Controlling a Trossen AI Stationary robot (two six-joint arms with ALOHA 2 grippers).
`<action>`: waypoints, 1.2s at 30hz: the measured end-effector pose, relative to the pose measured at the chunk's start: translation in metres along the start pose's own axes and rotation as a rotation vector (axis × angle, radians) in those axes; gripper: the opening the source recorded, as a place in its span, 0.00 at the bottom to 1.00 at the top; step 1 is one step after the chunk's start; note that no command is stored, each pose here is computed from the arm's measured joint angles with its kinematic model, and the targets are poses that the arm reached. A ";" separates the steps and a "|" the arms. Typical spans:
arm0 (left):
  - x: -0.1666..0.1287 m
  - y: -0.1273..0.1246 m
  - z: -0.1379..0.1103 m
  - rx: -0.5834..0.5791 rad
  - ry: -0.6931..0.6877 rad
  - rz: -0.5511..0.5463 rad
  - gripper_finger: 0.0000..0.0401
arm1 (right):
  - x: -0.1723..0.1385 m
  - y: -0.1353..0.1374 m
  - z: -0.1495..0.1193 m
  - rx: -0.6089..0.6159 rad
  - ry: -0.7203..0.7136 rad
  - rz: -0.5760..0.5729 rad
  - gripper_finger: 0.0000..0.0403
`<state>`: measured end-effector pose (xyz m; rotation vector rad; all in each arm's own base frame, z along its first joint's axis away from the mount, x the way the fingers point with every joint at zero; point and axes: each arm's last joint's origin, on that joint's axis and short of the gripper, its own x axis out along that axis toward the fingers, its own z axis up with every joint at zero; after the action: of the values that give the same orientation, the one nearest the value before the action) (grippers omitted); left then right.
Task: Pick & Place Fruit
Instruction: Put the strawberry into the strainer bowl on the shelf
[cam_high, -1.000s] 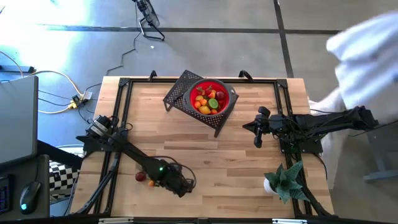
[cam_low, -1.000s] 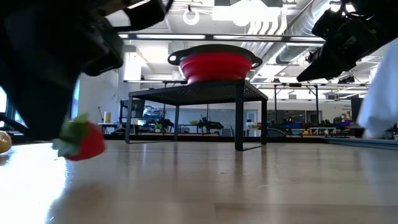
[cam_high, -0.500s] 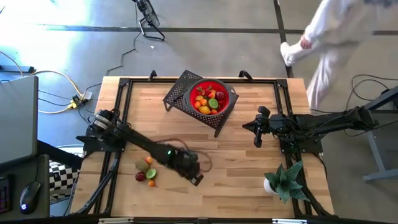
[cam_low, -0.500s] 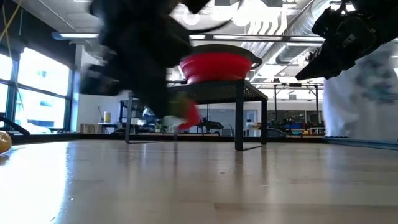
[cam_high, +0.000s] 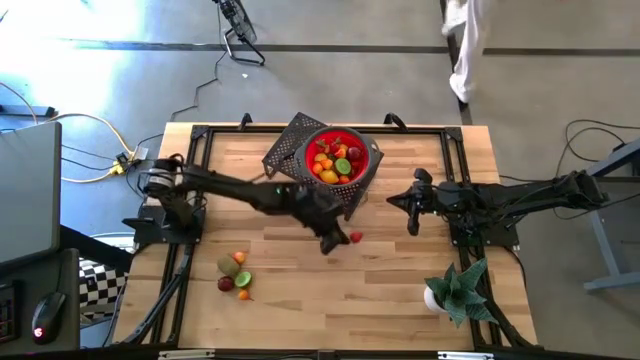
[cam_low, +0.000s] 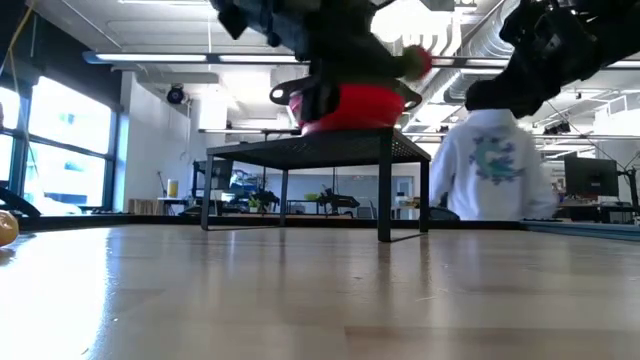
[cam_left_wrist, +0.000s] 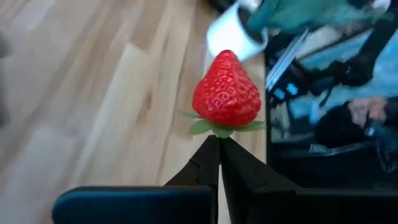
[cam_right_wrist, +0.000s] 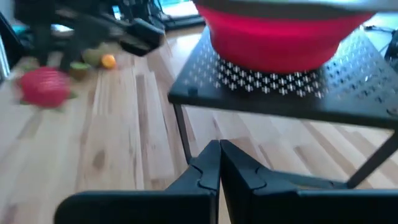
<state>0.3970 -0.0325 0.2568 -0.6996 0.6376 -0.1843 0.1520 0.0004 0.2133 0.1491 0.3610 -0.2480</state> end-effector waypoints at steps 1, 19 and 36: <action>-0.006 0.003 0.004 0.014 0.011 0.003 0.00 | 0.000 0.000 0.001 0.003 -0.015 0.003 0.01; -0.082 -0.051 0.073 0.190 0.040 0.213 0.00 | 0.000 -0.001 0.002 0.041 -0.027 -0.039 0.01; -0.154 -0.039 0.108 0.109 -0.013 0.576 0.00 | 0.000 -0.001 0.002 0.033 -0.026 -0.048 0.01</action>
<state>0.3416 0.0521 0.4197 -0.3899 0.7850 0.3163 0.1522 -0.0010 0.2148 0.1694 0.3355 -0.3027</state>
